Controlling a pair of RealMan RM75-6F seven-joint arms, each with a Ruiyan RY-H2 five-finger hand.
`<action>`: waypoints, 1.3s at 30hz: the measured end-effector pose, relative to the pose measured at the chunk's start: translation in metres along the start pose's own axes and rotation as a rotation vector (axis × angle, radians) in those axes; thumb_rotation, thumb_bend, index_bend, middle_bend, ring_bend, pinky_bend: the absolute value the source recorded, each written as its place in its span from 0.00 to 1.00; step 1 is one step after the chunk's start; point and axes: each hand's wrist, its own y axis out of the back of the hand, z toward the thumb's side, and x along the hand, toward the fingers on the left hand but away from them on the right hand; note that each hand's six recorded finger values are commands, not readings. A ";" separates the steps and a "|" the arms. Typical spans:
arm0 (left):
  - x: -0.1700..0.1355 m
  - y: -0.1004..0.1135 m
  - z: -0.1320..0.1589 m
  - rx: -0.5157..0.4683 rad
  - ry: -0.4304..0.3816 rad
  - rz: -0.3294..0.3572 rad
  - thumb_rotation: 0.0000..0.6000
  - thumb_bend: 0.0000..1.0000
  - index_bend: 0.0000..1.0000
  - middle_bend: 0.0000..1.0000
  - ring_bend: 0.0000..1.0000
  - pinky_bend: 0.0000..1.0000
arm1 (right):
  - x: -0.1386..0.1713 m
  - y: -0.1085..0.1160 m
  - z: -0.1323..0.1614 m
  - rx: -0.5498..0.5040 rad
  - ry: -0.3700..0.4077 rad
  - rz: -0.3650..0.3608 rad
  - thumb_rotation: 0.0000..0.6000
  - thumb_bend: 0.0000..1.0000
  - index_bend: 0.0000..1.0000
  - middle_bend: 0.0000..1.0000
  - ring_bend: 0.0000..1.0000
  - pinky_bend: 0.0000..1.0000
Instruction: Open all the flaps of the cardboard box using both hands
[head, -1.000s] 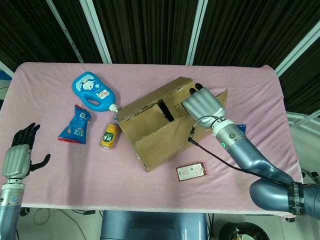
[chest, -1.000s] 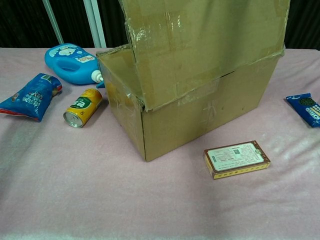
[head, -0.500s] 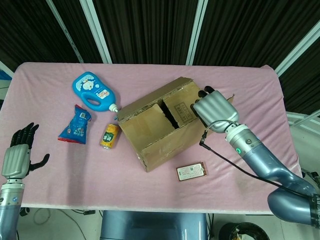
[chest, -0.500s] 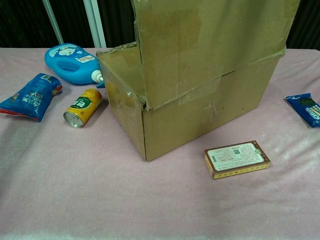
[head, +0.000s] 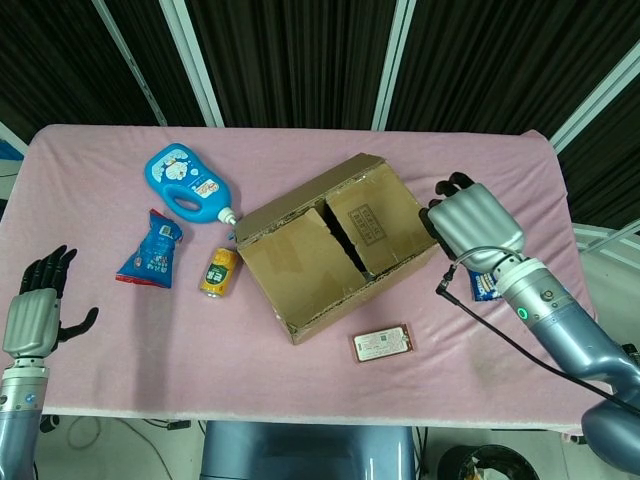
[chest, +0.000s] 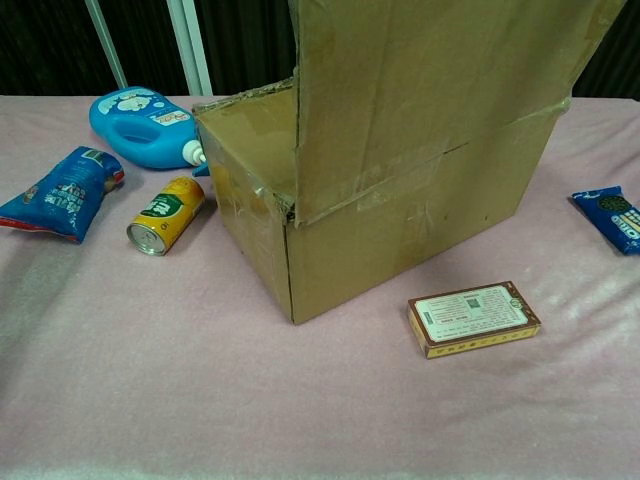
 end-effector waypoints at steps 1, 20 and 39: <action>0.000 0.000 0.000 -0.001 0.001 0.000 1.00 0.27 0.00 0.00 0.00 0.00 | 0.003 -0.001 -0.001 -0.001 -0.002 0.004 1.00 0.69 0.56 0.51 0.26 0.22; 0.000 0.004 0.008 0.030 -0.034 0.006 1.00 0.27 0.00 0.00 0.00 0.00 | 0.051 -0.046 -0.040 -0.054 -0.147 -0.025 1.00 0.58 0.35 0.32 0.20 0.21; 0.047 0.044 0.107 0.139 -0.308 -0.006 1.00 0.23 0.00 0.00 0.00 0.00 | 0.143 -0.151 -0.094 -0.160 -0.524 -0.162 1.00 0.41 0.00 0.01 0.00 0.21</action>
